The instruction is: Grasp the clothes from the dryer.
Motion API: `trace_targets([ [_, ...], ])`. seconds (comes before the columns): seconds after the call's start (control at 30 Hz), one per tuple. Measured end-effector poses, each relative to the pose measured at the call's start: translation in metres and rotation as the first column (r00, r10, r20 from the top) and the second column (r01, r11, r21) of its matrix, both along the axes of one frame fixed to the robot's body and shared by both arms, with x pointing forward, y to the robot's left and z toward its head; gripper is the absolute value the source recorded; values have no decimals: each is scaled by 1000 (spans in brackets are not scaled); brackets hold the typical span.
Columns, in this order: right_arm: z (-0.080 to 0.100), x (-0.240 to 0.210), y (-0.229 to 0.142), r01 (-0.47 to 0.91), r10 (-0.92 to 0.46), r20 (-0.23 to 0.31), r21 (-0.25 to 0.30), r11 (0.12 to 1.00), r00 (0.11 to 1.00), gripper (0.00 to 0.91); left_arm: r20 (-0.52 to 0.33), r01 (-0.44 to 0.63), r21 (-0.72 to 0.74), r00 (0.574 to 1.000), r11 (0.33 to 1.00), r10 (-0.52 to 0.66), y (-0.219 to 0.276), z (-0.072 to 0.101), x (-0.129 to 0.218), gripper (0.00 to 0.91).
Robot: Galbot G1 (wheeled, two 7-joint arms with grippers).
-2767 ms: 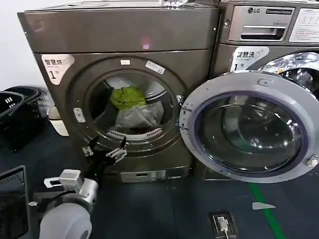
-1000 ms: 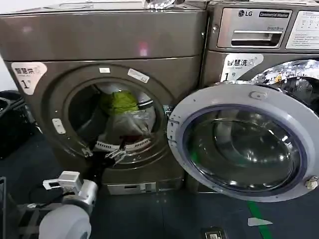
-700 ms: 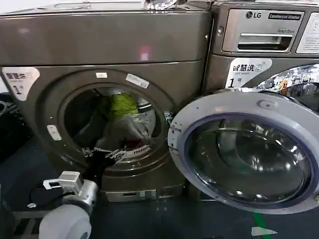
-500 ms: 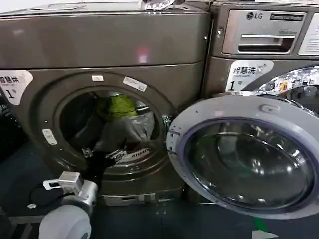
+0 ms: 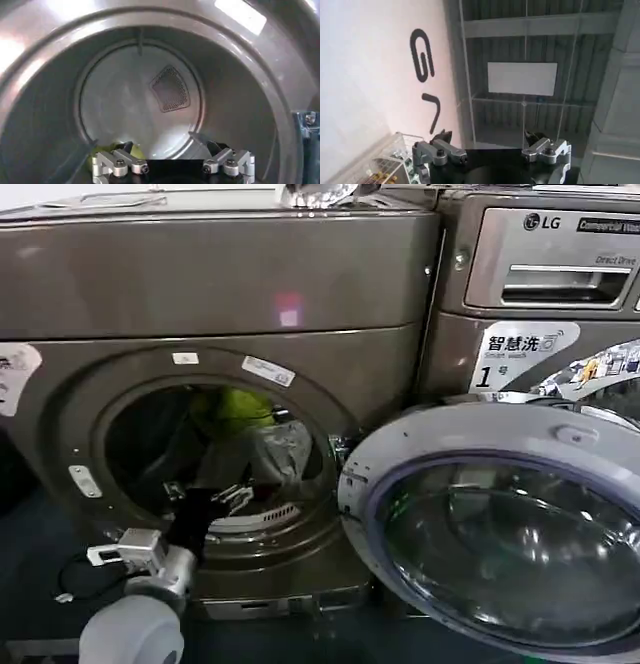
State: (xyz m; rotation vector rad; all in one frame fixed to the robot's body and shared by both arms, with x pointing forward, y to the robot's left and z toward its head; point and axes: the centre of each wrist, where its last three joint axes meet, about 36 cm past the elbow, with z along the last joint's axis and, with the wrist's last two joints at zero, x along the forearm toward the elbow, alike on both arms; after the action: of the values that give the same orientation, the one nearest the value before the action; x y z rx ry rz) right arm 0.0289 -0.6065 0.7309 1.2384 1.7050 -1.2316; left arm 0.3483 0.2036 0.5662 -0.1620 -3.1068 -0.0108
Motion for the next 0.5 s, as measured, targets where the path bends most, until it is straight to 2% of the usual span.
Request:
trace_targets([
  [0.5,-2,2,3,-2,2,-9,2,1000,1000,907,0,1,-2,1000,1000,-1,0,-1,4,907],
])
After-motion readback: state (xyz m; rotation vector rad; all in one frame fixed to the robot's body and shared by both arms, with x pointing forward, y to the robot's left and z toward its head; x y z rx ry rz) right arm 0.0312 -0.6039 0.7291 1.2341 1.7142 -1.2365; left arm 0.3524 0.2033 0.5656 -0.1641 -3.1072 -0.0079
